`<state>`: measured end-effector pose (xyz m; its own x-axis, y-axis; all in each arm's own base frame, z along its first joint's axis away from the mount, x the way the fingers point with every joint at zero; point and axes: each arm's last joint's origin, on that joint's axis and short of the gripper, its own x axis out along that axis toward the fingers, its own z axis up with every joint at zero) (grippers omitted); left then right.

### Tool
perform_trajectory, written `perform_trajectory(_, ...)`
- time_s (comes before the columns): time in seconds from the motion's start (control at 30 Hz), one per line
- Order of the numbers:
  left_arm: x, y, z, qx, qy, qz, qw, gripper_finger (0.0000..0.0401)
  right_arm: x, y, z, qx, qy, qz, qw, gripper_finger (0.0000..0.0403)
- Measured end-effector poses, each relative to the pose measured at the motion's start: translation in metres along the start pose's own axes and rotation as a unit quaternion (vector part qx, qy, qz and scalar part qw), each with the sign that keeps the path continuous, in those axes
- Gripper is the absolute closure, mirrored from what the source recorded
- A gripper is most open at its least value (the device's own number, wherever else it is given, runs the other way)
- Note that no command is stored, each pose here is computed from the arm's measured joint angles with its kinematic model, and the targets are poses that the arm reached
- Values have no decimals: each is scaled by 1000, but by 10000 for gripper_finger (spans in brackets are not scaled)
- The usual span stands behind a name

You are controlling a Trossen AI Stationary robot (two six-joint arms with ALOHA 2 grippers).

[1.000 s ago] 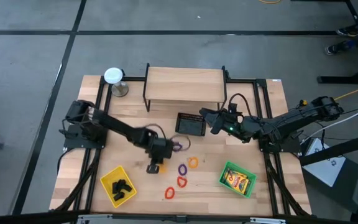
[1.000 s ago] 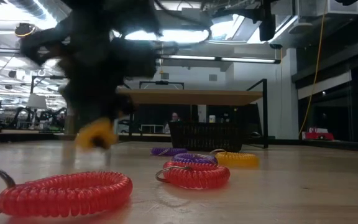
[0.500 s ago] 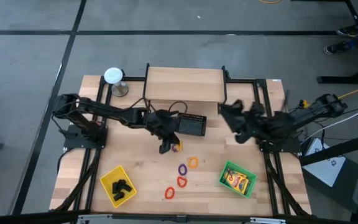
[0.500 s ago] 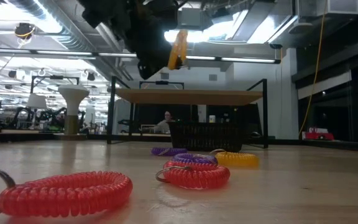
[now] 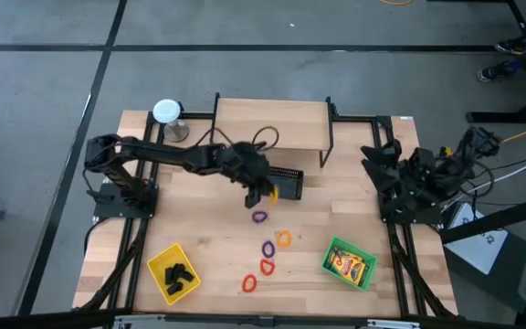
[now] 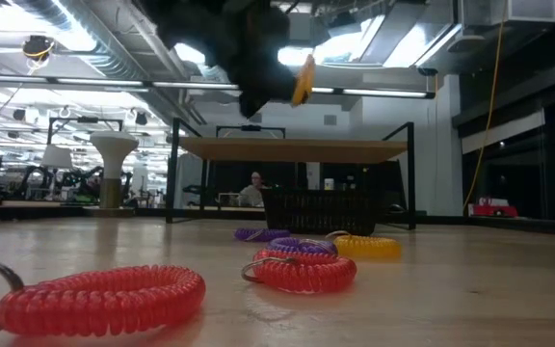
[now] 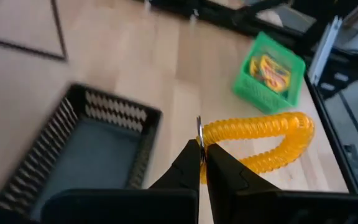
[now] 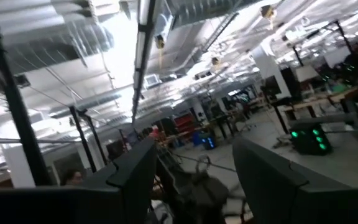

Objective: Pick & Place Office Desk Supplies
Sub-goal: Put the left yellow spring keychain into the black basket

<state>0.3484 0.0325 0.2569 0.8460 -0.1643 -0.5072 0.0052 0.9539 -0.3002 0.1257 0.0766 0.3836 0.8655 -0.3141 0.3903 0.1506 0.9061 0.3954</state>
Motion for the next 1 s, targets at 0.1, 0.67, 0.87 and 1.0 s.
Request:
perform_trajectory(0.1,-1,10,15,6,-5,14,1000,396,-3,0,0,5,9,-15,1000,189)
perform_trajectory(0.67,79,51,32,31,104,17,994,395,-5,-1,3,-3,14,-30,999,189)
perform_trajectory(0.87,84,54,29,47,118,34,991,395,-5,-1,3,-1,14,-30,999,189)
perform_trajectory(1.0,82,57,25,75,142,75,984,392,-5,-1,3,-1,14,-30,999,188)
